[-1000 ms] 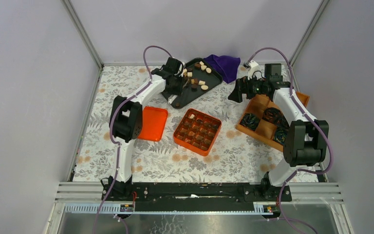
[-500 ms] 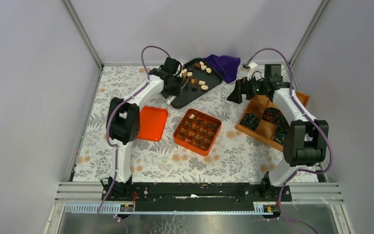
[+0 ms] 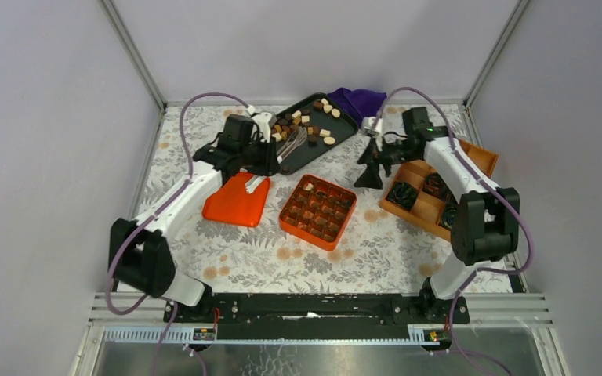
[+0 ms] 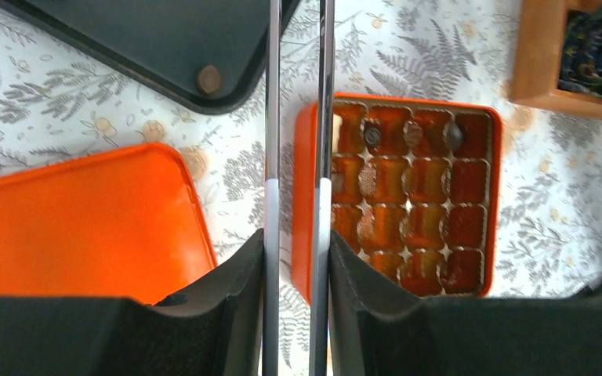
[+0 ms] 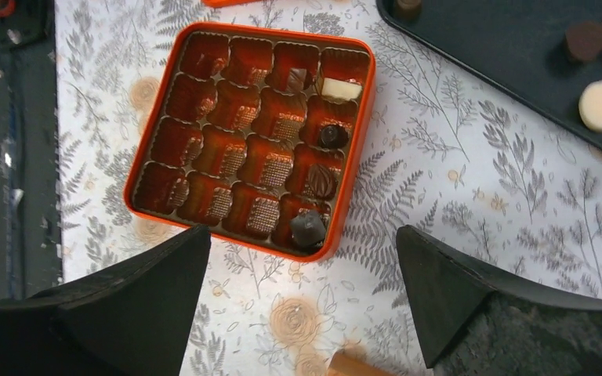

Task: Pack the chocolate
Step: Pick up the fake chocolate from the plate, then pick up the packing box from the center of the board.

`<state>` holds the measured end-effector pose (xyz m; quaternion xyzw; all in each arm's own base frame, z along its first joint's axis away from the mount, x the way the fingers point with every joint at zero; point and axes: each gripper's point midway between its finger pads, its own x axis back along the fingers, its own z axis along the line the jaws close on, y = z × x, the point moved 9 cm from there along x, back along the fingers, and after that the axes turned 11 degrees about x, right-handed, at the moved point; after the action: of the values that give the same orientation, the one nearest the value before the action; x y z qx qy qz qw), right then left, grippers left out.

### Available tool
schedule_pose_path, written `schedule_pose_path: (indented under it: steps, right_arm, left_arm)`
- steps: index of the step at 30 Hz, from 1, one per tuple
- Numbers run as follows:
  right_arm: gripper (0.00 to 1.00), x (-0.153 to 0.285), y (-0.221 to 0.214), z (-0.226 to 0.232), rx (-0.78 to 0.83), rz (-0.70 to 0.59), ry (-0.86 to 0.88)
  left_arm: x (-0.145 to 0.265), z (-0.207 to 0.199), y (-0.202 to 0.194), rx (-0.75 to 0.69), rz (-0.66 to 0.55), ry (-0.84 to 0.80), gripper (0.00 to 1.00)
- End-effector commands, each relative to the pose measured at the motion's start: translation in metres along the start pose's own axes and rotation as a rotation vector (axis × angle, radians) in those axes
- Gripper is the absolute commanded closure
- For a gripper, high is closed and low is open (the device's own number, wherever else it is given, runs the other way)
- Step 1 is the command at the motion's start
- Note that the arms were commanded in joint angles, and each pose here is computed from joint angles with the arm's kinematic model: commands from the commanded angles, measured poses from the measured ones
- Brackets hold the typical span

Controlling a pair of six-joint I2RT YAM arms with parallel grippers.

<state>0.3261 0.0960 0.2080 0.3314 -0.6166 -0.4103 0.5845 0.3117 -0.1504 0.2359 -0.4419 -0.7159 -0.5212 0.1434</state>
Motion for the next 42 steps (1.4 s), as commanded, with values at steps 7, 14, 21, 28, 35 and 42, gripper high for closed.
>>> schedule_pose_path:
  steps: [7,14,21,28,35,42]
  right_arm:
    - [0.27,-0.078,0.02,-0.018,0.177,0.241,-0.036]
    - [0.4,-0.108,0.003,-0.029,0.126,0.344,-0.082]
    - [0.47,-0.114,-0.009,-0.03,0.121,0.405,-0.073]
    - [0.58,-0.124,-0.022,-0.022,0.126,0.442,-0.059]
    - [0.65,-0.126,-0.032,-0.02,0.145,0.471,-0.088]
    - [0.76,-0.126,-0.036,-0.019,0.156,0.476,-0.098]
  left_arm:
    - [0.06,-0.015,-0.027,0.015,-0.183,-0.155,1.0]
    - [0.076,-0.015,-0.042,0.04,-0.212,-0.172,1.0]
    - [0.085,-0.015,-0.057,0.03,-0.155,-0.197,1.0]
    - [0.093,-0.015,-0.076,0.034,-0.138,-0.243,1.0]
    - [0.097,-0.01,-0.1,0.075,-0.104,-0.253,1.0]
    - [0.098,-0.008,-0.112,0.139,-0.078,-0.25,1.0]
